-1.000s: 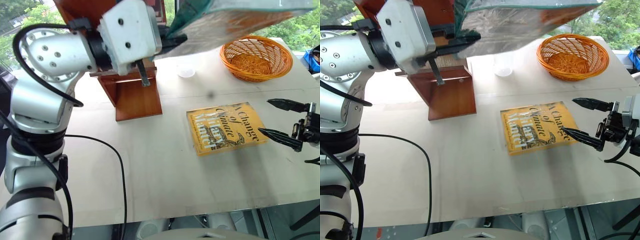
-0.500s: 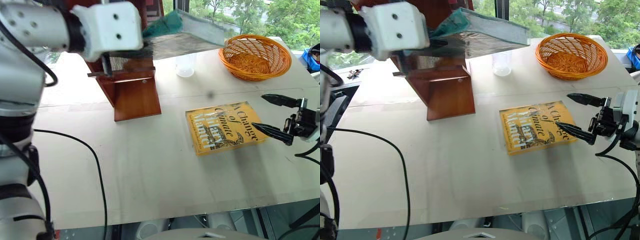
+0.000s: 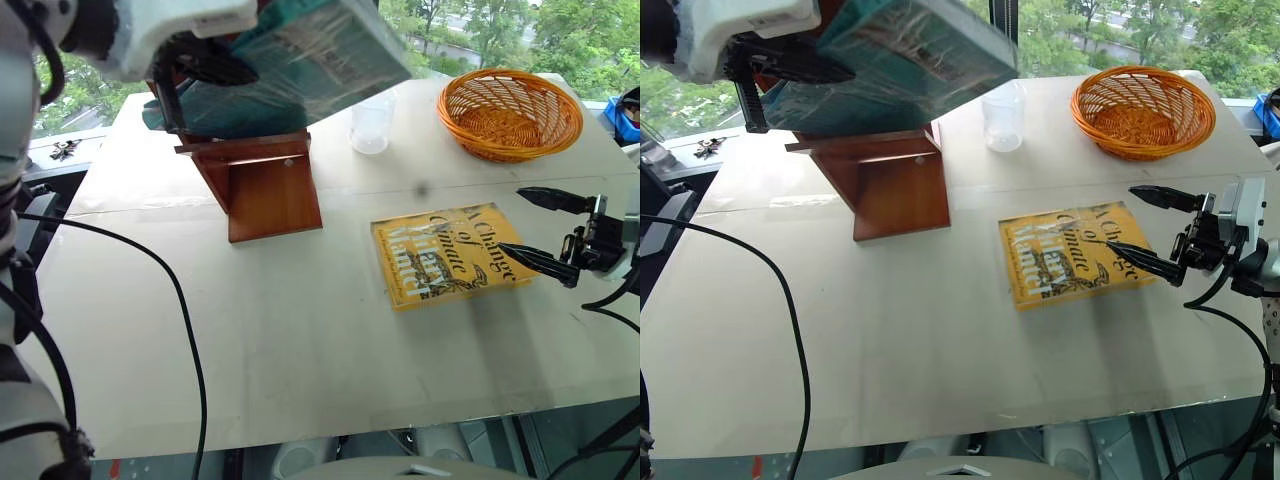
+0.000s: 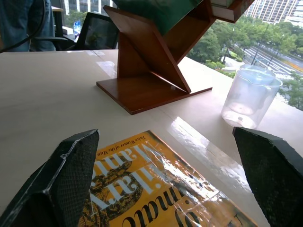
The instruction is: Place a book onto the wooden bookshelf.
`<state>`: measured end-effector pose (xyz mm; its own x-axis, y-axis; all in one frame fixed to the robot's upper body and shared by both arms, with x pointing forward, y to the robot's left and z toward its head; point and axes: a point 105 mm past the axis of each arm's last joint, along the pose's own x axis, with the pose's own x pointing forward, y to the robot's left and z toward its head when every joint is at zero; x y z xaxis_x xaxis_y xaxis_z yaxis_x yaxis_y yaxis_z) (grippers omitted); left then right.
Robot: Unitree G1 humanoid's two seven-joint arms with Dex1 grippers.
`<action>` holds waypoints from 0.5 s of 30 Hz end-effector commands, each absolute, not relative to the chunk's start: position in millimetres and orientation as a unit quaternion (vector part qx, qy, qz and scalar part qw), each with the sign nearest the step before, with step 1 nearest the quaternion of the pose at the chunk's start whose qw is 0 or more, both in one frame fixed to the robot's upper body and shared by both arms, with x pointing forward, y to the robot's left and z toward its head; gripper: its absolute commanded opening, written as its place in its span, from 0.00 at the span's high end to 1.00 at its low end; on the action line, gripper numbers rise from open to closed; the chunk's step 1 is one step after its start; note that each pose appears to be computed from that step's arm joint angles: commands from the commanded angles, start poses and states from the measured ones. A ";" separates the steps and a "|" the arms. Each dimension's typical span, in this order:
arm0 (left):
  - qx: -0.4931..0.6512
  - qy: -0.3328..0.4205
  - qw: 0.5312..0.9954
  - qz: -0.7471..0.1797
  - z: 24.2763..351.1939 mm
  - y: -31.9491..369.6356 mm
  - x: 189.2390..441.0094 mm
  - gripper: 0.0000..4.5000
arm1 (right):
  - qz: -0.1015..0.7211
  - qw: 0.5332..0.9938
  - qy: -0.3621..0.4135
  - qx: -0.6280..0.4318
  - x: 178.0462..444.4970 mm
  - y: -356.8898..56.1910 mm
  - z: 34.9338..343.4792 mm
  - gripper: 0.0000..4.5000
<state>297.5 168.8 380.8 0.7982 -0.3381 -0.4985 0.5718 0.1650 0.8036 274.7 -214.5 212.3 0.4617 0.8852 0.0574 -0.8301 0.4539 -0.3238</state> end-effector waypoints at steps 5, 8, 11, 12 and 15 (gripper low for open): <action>0.673 0.103 0.703 -0.205 387.5 193.8 309.7 0.99 | 0.500 0.843 -0.138 -0.142 274.4 -213.1 220.6 0.00; 0.677 0.103 0.703 -0.191 381.8 194.0 315.4 0.99 | 0.498 0.844 -0.141 -0.141 275.4 -212.8 220.8 0.00; 0.675 0.107 0.707 -0.183 371.2 189.8 321.6 0.99 | 0.496 0.844 -0.147 -0.140 276.5 -211.5 223.1 0.00; 0.673 0.110 0.709 -0.180 366.4 187.9 323.9 0.99 | 0.496 0.844 -0.149 -0.138 276.4 -210.9 224.3 0.00; 0.676 0.120 0.703 -0.184 349.1 181.5 325.8 0.99 | 0.497 0.845 -0.155 -0.125 275.4 -210.2 227.4 0.00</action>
<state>323.1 171.5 343.4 0.8681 -0.1564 -0.4710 0.4753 -0.0113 0.8798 279.2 -212.1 214.2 0.4751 0.8742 0.1004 -0.8128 0.4797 -0.3304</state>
